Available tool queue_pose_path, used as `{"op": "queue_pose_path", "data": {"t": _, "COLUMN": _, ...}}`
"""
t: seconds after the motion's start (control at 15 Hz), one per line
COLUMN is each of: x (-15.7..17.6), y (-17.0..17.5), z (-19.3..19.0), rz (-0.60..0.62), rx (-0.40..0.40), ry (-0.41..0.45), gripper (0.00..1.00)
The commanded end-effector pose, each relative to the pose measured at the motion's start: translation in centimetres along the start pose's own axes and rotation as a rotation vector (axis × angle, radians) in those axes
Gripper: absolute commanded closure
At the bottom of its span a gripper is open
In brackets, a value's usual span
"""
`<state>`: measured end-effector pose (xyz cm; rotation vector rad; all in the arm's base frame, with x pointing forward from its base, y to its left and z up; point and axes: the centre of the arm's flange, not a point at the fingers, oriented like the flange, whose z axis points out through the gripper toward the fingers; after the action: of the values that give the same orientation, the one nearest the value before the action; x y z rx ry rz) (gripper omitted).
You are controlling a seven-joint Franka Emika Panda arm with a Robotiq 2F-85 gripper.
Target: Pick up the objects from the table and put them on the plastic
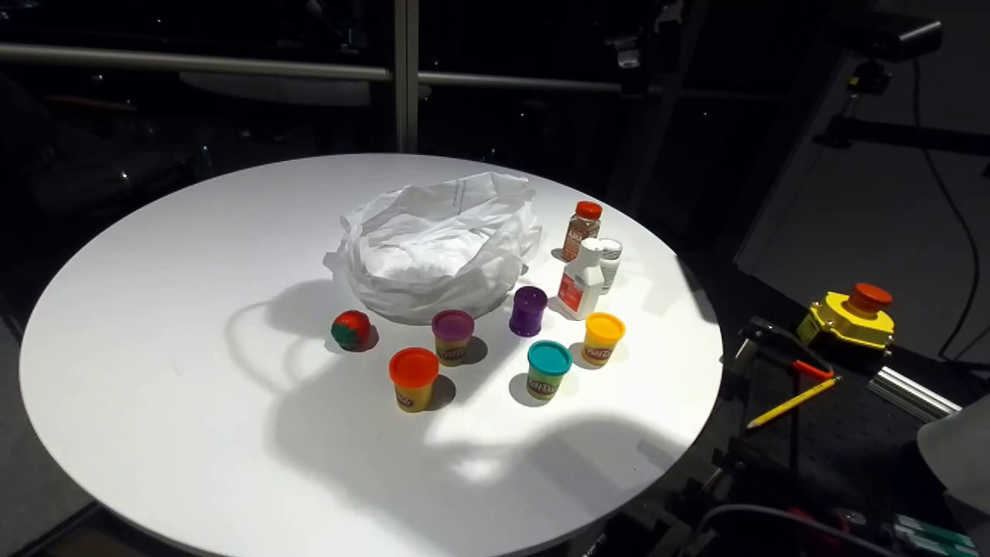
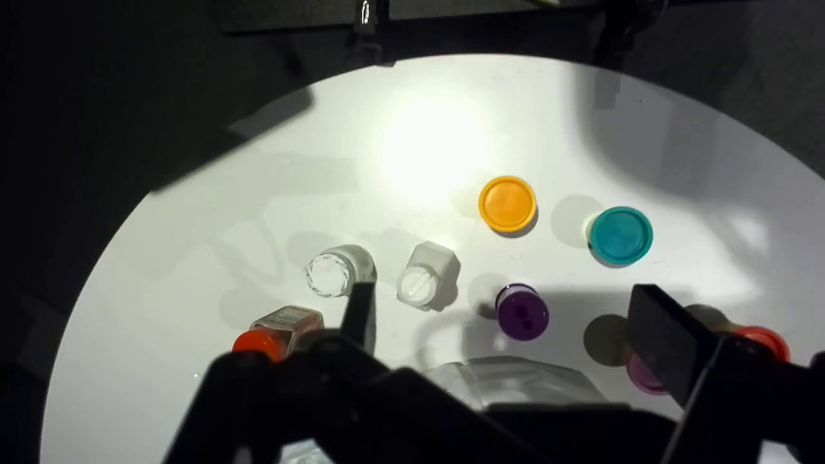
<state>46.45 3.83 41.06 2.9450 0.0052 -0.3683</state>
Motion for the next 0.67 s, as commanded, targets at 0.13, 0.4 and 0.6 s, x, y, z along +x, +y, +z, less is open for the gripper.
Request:
{"op": "queue_pose_path", "data": {"t": 0.13, "x": 4.5, "y": 7.1, "z": 4.2, "rz": 0.094, "rx": 0.042, "ry": 0.079, "gripper": 0.00}}
{"op": "queue_pose_path", "data": {"t": 0.4, "x": 6.8, "y": 10.3, "z": 9.6, "rz": 0.118, "rx": 0.030, "ry": 0.054, "gripper": 0.00}}
{"op": "queue_pose_path", "data": {"t": 0.6, "x": 8.7, "y": 11.8, "z": 13.4, "rz": 0.115, "rx": 0.028, "ry": 0.048, "gripper": 0.00}}
